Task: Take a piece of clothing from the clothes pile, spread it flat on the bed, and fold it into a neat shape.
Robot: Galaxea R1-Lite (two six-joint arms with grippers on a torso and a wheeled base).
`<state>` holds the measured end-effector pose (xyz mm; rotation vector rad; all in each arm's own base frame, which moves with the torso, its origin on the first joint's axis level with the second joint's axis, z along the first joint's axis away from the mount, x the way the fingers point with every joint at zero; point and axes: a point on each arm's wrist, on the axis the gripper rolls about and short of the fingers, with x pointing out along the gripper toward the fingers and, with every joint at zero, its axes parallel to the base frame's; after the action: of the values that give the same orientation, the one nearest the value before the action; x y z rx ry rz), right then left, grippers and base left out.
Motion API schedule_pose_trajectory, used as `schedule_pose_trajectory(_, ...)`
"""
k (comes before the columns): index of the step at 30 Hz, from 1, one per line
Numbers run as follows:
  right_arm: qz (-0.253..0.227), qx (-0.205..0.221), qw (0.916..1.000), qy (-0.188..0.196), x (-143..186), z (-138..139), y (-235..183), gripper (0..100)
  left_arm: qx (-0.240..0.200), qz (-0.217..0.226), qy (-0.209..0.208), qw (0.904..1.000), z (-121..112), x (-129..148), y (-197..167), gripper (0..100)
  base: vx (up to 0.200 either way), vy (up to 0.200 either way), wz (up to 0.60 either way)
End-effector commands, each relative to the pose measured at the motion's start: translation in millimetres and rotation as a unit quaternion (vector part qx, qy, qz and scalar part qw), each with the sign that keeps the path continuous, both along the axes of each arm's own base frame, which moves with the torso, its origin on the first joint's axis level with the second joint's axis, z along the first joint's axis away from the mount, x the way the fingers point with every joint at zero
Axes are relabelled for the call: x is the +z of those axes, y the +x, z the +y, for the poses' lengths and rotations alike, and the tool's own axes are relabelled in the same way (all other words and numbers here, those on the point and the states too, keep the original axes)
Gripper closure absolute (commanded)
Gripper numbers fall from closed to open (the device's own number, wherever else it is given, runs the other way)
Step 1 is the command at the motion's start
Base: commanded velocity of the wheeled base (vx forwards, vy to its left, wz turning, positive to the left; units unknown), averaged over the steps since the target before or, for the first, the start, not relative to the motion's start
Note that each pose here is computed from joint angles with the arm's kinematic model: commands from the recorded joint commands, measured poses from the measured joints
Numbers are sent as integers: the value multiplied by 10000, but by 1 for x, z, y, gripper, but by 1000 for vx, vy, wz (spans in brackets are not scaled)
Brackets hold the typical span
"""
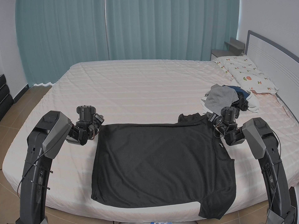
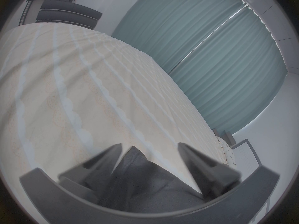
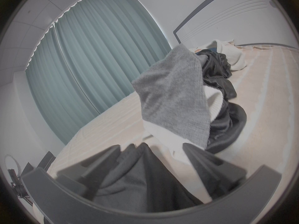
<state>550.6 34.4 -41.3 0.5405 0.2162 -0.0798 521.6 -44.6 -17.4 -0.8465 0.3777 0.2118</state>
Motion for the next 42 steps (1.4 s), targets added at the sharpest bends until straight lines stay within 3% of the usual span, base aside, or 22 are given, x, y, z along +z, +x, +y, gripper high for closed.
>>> schedule_pose_trajectory(1,135,11,9999,-22,-2,0,-5,0,14,32,-2,10000,1,-2,0,0,0,0,0)
schedule_pose_trajectory(7,176,166,9997,23,41,-5,-40,0,43,124,-32,9999,8,28,-23,0,0,0,0)
schedule_pose_trajectory(12,298,579,9977,161,62,-4,-91,0,-126,138,-98,9998,7,63,-51,0,0,0,0)
schedule_pose_trajectory(17,516,701,9960,222,76,-7,-137,0,-269,233,-123,9993,2,85,-84,0,0,0,0)
schedule_pose_trajectory(21,792,705,9941,242,82,-11,-180,0,-693,742,-248,9945,-5,81,-129,0,0,0,0)
schedule_pose_trajectory(26,1066,700,9912,355,87,-13,-216,0,-856,1080,-390,9897,-8,73,-167,0,0,0,0)
schedule_pose_trajectory(32,1381,766,9860,531,88,-17,-250,0,-1061,1305,-390,9850,-18,62,-207,0,0,0,0)
schedule_pose_trajectory(42,1834,869,9782,447,86,-18,-292,0,-1115,1426,-652,9813,-26,57,-240,0,-180,0,0)
